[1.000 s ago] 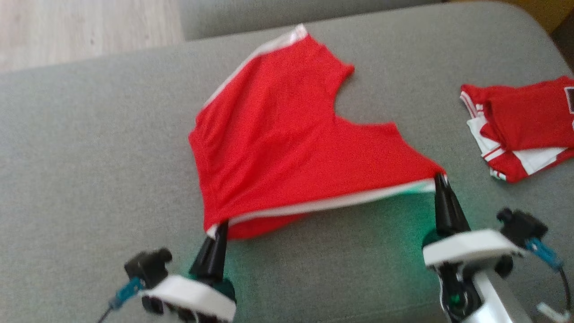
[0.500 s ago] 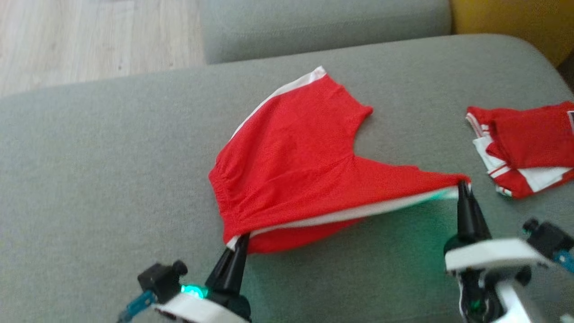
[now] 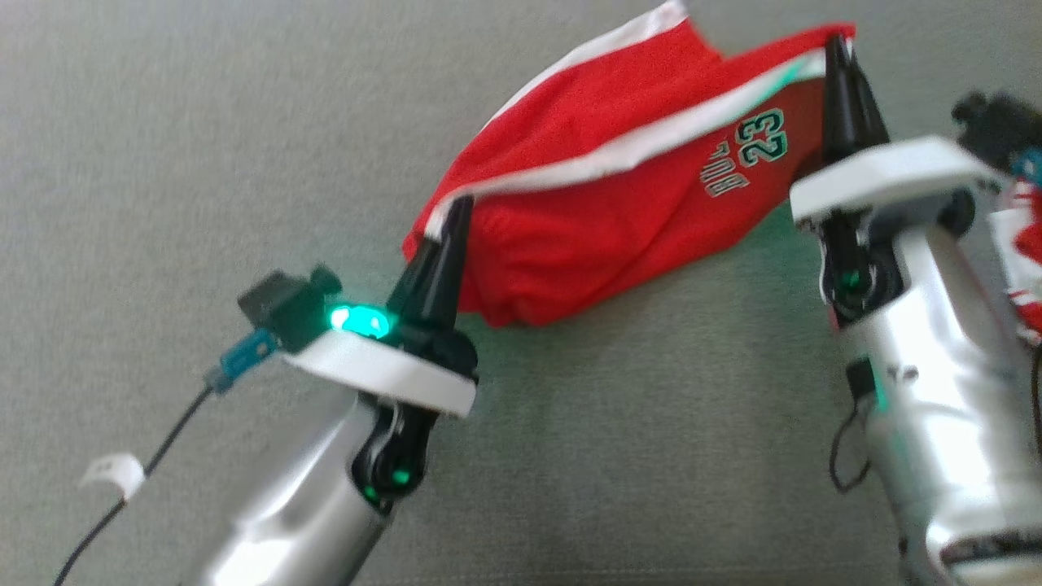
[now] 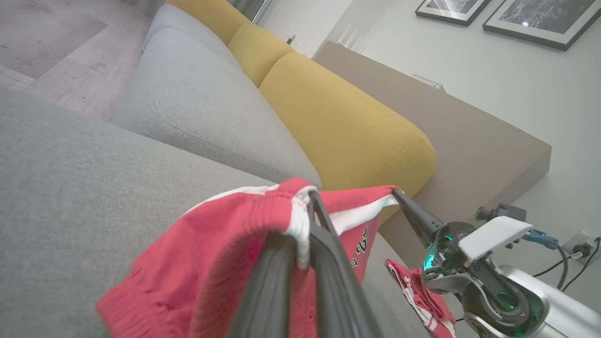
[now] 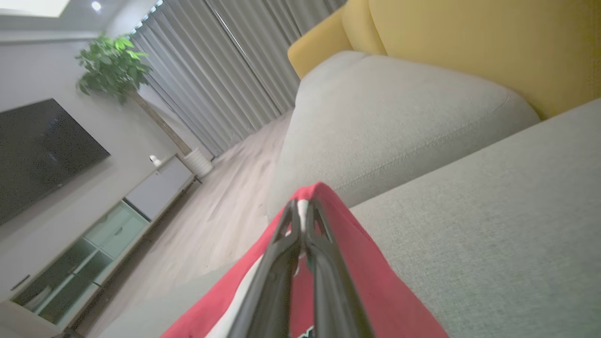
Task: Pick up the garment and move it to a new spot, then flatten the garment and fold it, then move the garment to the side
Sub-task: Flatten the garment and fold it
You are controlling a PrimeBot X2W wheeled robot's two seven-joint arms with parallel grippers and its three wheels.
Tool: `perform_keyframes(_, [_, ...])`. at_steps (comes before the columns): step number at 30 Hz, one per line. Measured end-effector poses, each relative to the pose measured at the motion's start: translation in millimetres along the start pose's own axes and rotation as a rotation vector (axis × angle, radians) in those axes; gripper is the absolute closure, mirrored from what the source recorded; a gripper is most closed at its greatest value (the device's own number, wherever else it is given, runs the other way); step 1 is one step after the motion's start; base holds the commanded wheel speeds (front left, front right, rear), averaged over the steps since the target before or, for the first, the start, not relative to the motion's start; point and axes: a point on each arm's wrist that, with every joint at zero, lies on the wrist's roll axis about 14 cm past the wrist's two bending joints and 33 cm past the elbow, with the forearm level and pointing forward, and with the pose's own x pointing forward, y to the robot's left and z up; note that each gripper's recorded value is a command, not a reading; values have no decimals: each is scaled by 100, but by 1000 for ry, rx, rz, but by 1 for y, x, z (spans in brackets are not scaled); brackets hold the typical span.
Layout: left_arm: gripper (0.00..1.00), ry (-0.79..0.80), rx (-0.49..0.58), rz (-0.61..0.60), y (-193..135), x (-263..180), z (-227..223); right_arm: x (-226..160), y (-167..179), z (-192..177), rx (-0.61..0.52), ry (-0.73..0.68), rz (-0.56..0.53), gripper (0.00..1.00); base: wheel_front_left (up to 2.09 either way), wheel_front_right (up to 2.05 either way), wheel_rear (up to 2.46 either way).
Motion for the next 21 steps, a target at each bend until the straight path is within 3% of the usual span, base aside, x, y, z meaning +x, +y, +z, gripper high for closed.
perform_keyframes(9, [100,-52,-35,97,46,21,17,66,3,-34,-65,84,4,100,0,0,0])
perform_keyframes(16, [100,-30,-41,163,71,20,8,89,5,-55,-114,131,8,100,0,0,0])
perform_keyframes(17, [76,-26,-41,175,75,19,6,90,4,-59,-121,137,7,31,0,0,0])
perform_keyframes(18, [8,-22,-43,186,78,18,4,91,5,-62,-135,146,10,0,0,0,0])
perform_keyframes(19, [0,-18,-36,198,82,16,2,93,5,-64,-152,148,16,0,0,0,0])
perform_keyframes(21, [0,-19,-26,220,88,15,2,94,6,-66,-170,150,23,0,0,0,0])
